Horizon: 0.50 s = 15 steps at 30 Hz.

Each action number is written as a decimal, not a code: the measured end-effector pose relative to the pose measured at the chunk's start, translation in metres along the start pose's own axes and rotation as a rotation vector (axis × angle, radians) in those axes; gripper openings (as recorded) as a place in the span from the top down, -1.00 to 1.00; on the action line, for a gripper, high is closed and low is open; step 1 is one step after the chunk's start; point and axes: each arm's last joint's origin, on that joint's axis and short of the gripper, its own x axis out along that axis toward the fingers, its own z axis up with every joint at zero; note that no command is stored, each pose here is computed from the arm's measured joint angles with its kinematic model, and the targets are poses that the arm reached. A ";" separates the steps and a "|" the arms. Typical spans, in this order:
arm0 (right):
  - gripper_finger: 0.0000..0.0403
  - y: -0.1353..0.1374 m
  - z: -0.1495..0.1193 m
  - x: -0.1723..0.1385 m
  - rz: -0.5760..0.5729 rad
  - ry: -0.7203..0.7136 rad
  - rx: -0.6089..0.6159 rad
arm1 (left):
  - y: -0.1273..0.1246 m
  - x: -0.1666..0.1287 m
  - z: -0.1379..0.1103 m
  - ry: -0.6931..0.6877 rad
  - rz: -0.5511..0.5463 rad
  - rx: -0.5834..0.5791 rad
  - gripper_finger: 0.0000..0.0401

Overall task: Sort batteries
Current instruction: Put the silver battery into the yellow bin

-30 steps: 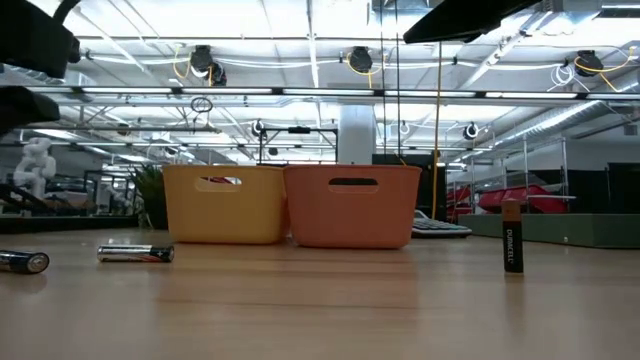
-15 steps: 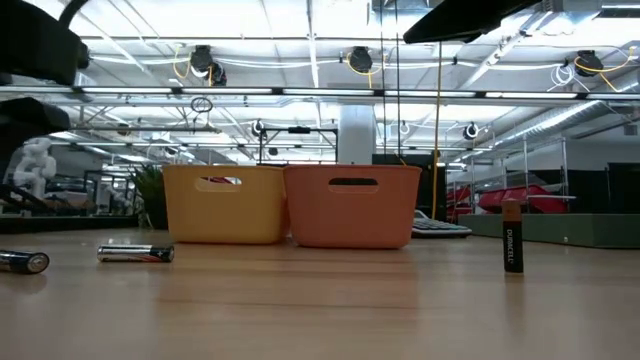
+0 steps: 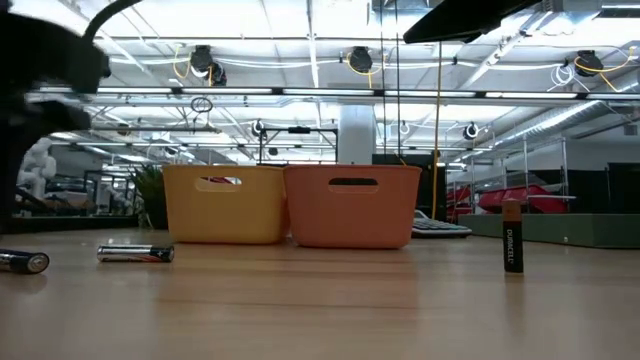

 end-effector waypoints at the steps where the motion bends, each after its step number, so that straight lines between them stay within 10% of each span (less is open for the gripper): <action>1: 0.68 0.000 0.000 0.000 0.000 0.000 0.000 | 0.005 -0.005 0.000 0.002 0.005 -0.003 0.74; 15: 0.68 0.002 -0.001 0.003 0.002 0.008 -0.006 | 0.110 -0.068 0.042 -0.330 0.166 -0.122 0.74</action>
